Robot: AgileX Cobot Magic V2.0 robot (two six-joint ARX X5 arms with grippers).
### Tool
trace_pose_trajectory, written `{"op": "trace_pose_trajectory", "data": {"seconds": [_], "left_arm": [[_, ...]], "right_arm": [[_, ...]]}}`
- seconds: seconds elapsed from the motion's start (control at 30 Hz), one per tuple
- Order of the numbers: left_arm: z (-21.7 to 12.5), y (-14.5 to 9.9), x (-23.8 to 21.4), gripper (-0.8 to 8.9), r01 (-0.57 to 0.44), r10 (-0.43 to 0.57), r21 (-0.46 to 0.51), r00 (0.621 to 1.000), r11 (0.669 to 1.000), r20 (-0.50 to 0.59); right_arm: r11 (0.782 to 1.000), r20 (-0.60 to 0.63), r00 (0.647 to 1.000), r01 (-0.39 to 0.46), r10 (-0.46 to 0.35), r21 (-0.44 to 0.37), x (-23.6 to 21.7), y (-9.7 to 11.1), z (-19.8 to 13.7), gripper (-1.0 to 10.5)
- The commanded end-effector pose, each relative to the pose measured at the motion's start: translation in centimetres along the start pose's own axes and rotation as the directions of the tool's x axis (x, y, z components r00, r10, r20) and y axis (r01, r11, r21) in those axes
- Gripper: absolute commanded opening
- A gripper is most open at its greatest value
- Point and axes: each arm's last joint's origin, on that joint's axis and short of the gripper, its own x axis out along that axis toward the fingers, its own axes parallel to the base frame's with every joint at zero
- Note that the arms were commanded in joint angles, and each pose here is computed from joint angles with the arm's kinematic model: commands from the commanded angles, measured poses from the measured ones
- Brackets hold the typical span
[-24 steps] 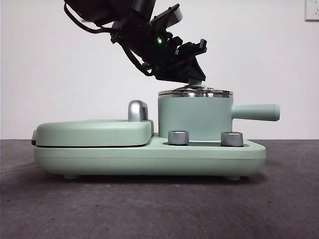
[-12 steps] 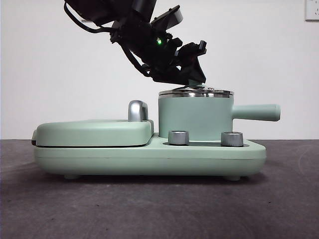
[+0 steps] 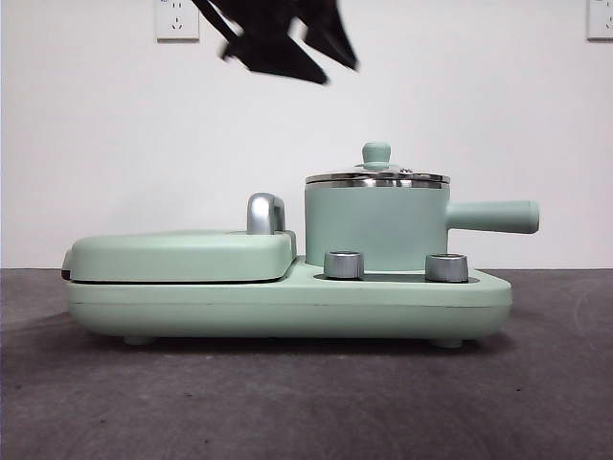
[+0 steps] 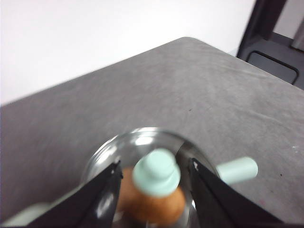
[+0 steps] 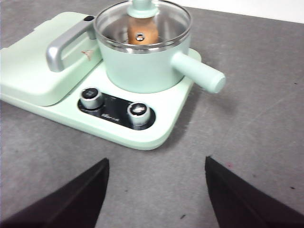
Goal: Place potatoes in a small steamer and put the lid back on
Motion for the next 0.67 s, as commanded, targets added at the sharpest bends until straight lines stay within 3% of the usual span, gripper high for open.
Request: {"op": "trace_pose_trajectory", "data": {"seconds": [0.03,0.13,0.37,0.67], "left_arm": [[0.0,0.7,-1.4,2.31,-0.035,0.025,-0.120,0.996,0.992,-0.087],[0.0,0.8,-3.5,2.30,-0.057,0.041,-0.132,0.991,0.990,-0.126],[-1.3,-0.2,-8.3,2.30,-0.061,0.048,-0.131,0.994,0.990,-0.103],[-7.4,-1.8,-14.5,2.30,-0.068,0.053,-0.197,0.995,0.978,-0.080]], "right_arm": [[1.000,0.000,1.000,-0.026,0.026,-0.017,0.3,0.3,0.3,3.2],[0.998,-0.011,0.999,-0.050,0.050,-0.040,1.1,0.7,0.7,3.2],[0.985,-0.006,0.989,-0.145,0.145,-0.095,4.3,2.2,2.3,3.2],[0.966,0.003,0.970,-0.241,0.243,-0.093,8.7,4.1,3.5,3.2]]}}
